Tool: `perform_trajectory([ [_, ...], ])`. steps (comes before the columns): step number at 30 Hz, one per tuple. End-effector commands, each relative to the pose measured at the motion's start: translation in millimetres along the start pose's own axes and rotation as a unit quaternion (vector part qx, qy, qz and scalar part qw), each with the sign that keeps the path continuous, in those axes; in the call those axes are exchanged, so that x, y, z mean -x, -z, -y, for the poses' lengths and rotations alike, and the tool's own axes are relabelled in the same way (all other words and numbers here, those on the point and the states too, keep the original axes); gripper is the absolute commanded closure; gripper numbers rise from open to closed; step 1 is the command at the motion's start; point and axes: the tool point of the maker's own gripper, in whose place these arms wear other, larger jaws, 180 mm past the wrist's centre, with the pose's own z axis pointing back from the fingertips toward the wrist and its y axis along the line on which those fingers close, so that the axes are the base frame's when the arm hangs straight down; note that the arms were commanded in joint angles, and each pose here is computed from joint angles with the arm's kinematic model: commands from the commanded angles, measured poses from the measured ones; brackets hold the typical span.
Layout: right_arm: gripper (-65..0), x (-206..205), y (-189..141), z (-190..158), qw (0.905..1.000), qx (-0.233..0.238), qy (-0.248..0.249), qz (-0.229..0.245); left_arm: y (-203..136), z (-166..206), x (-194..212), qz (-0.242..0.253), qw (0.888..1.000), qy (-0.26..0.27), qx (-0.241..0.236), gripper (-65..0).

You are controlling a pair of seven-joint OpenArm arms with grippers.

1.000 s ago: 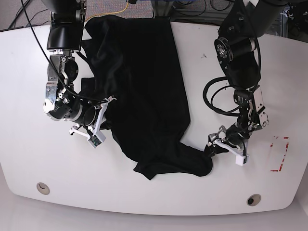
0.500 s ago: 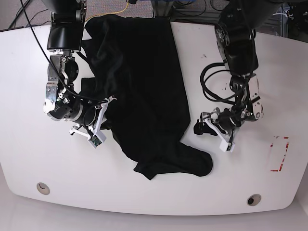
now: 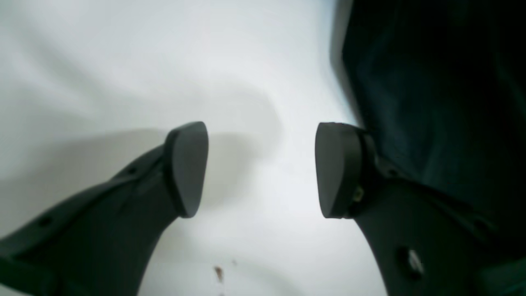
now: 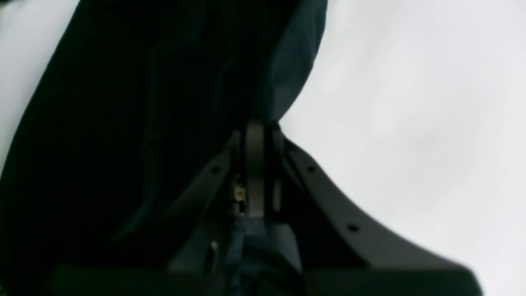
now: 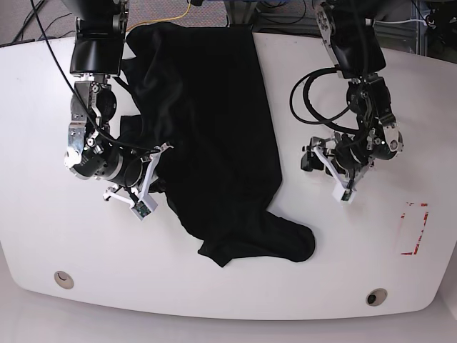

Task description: Layout the t-shirt on the table in an organized manner, then fold the t-shirt properly

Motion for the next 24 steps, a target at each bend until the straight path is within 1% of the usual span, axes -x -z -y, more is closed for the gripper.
perform_trajectory([
  [1, -0.5, -20, -6, 5, 0.9995, 0.006, -0.007, 0.032, -3, 9, -19, 0.031, 0.999, 0.012, 0.025, -38.8],
  [5, -0.5, -21, -6, 5, 0.9994, 0.005, -0.007, 0.032, 1, 21, -12, 0.031, 0.998, 0.003, 0.048, -38.8],
  [10, -0.5, -21, -6, 5, 0.9994, 0.006, -0.006, 0.033, 4, 30, -6, 0.024, 0.998, 0.005, 0.059, -38.8],
  [16, -0.5, -21, -6, 5, 0.9994, 0.006, -0.006, 0.033, 13, 54, -3, 0.015, 0.996, 0.023, 0.083, -38.8],
  [17, -0.5, -21, -6, 5, 0.9994, 0.006, -0.006, 0.033, 16, 62, -4, 0.014, 0.995, 0.026, 0.091, -38.8],
  [24, -0.5, -21, -6, 5, 0.9994, 0.005, -0.006, 0.033, 23, 87, -8, 0.02, 0.993, 0.02, 0.116, -38.8],
])
